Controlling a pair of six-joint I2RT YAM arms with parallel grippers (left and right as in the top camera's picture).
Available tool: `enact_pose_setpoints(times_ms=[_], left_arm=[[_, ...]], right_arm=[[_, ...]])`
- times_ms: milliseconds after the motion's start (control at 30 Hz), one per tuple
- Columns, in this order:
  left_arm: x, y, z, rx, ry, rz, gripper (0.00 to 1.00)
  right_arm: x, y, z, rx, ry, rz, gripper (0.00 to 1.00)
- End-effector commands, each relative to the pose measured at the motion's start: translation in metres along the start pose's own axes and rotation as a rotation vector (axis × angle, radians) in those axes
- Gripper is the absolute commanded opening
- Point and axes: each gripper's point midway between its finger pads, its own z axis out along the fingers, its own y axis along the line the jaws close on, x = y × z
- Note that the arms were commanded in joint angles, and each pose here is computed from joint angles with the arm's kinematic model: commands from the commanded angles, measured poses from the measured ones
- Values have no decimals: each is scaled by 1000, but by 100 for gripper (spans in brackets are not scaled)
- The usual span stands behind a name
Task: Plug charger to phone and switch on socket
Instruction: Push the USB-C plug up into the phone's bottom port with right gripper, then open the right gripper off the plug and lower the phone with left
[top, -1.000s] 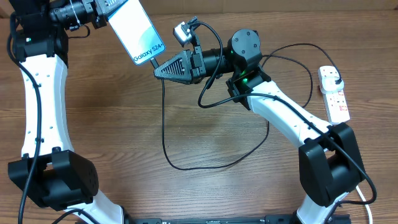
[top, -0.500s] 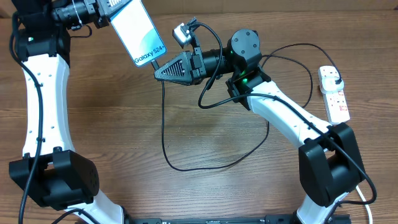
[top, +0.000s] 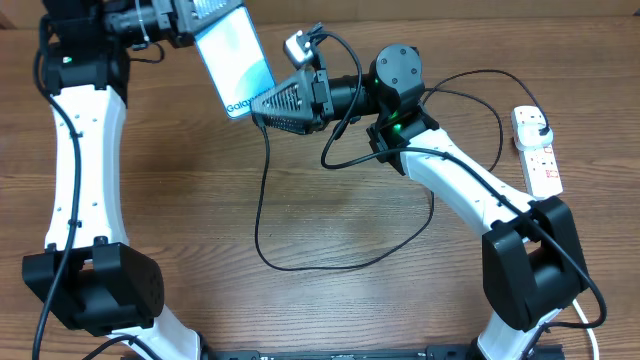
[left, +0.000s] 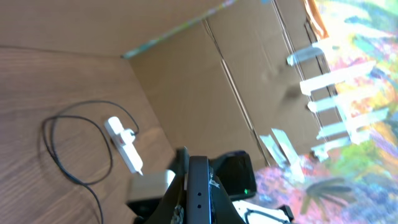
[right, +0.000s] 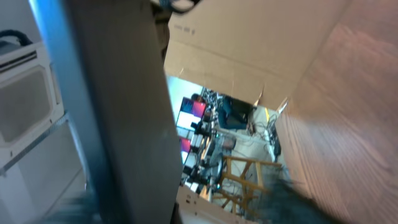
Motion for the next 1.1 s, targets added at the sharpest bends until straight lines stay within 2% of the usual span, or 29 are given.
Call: enact_pose_setpoints(times_ms=[0,167,233,333,400,433,533,633,700,733,767,833,867,967,1067], left_arm=[[-2,-10,-11,5,-5,30,4],[-14,-2,-40,-27,-64,20,4],[-16,-1,-47,-33,-76,11,5],[-16,2,-52,-41,-88,-12,4],[-16,3,-52,-42,-88,1,4],[-17,3,-52,-44,-90,7,4],[-16,8,-51,-58,-99,6,4],[-11,20,-48,-90,-101,18,4],[2,45,-40,-180,-104,-18,4],[19,71,-33,-302,-87,-60,4],[29,82,-30,-362,-68,-71,4],[67,120,-16,-568,45,-113,5],[77,130,-12,-619,75,-133,4],[106,161,6,-748,177,-173,4],[130,187,35,-761,275,-202,4]], right_arm=[[-14,20,-13,-5,-60,-61,100],[-32,8,-40,42,-125,-51,100],[-41,-14,-55,105,-167,-15,100],[-43,-72,-83,288,-246,112,100],[-34,-111,-101,437,-288,204,100],[-21,-138,-117,566,-306,270,100],[15,-181,-148,824,-306,397,100],[37,-200,-171,990,-298,451,100],[52,-212,-197,1153,-317,494,100],[59,-217,-212,1242,-330,510,100],[62,-219,-218,1284,-331,509,100],[68,-222,-232,1370,-324,497,100],[68,-222,-235,1387,-328,496,100],[62,-222,-238,1392,-349,476,100],[55,-218,-241,1387,-368,469,100]])
